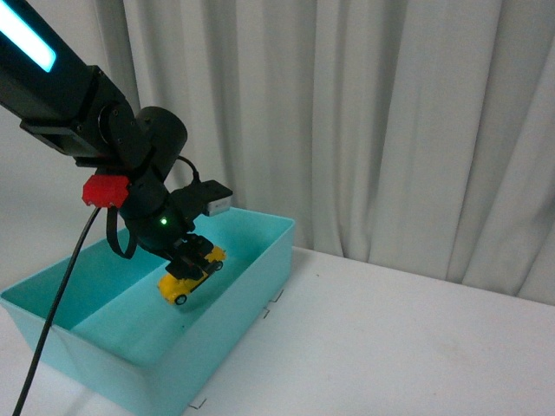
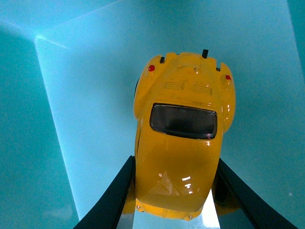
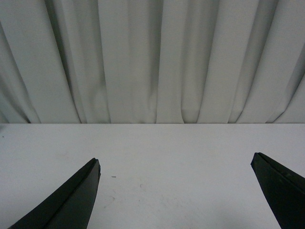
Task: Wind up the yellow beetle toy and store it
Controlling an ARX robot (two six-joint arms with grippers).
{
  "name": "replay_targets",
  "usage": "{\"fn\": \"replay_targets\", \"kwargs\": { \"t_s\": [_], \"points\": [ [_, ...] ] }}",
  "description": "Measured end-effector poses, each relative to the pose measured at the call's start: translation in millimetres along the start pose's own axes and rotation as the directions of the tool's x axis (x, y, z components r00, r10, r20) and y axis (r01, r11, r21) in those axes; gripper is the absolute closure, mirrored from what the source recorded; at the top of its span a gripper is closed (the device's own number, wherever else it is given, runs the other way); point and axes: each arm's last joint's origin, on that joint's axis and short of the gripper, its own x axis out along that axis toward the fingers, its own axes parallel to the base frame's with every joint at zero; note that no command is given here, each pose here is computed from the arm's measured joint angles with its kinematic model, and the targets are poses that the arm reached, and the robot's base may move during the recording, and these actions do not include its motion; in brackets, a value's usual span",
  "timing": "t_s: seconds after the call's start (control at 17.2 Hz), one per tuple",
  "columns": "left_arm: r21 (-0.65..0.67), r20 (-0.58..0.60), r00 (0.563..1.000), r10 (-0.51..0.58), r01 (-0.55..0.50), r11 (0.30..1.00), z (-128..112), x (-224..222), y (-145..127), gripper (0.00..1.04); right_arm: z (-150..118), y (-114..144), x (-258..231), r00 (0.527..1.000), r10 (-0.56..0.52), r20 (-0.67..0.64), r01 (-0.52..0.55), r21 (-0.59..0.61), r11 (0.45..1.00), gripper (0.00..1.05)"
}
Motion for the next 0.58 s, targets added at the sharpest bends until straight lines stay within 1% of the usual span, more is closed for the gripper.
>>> {"fn": "replay_targets", "kwargs": {
  "t_s": [0.06, 0.23, 0.29, 0.41, 0.47, 0.58],
  "points": [
    [0.004, -0.011, 1.000, 0.000, 0.000, 1.000, 0, 1, -2, 0.66, 0, 0, 0, 1.000, 0.000, 0.000, 0.000, 0.000, 1.000, 0.07],
    [0.002, -0.040, 0.999, -0.015, 0.015, 1.000, -4, 4, -3, 0.38, 0, 0, 0, 1.000, 0.000, 0.000, 0.000, 0.000, 1.000, 0.07],
    [-0.001, -0.038, 0.999, -0.013, 0.013, 1.000, -4, 4, -1, 0.30, 0, 0, 0, 1.000, 0.000, 0.000, 0.000, 0.000, 1.000, 0.07],
    [-0.015, -0.011, 1.000, -0.020, 0.020, 1.000, -1, 1, 3, 0.12, 0, 0, 0, 1.000, 0.000, 0.000, 0.000, 0.000, 1.000, 0.07],
    [-0.023, 0.014, 1.000, -0.023, 0.023, 0.999, 1, -5, 6, 0.05, 0, 0, 0, 1.000, 0.000, 0.000, 0.000, 0.000, 1.000, 0.07],
    [-0.028, 0.135, 0.991, -0.013, 0.017, 0.999, 11, -29, 14, 0.07, 0, 0, 0, 1.000, 0.000, 0.000, 0.000, 0.000, 1.000, 0.07]
  ]
}}
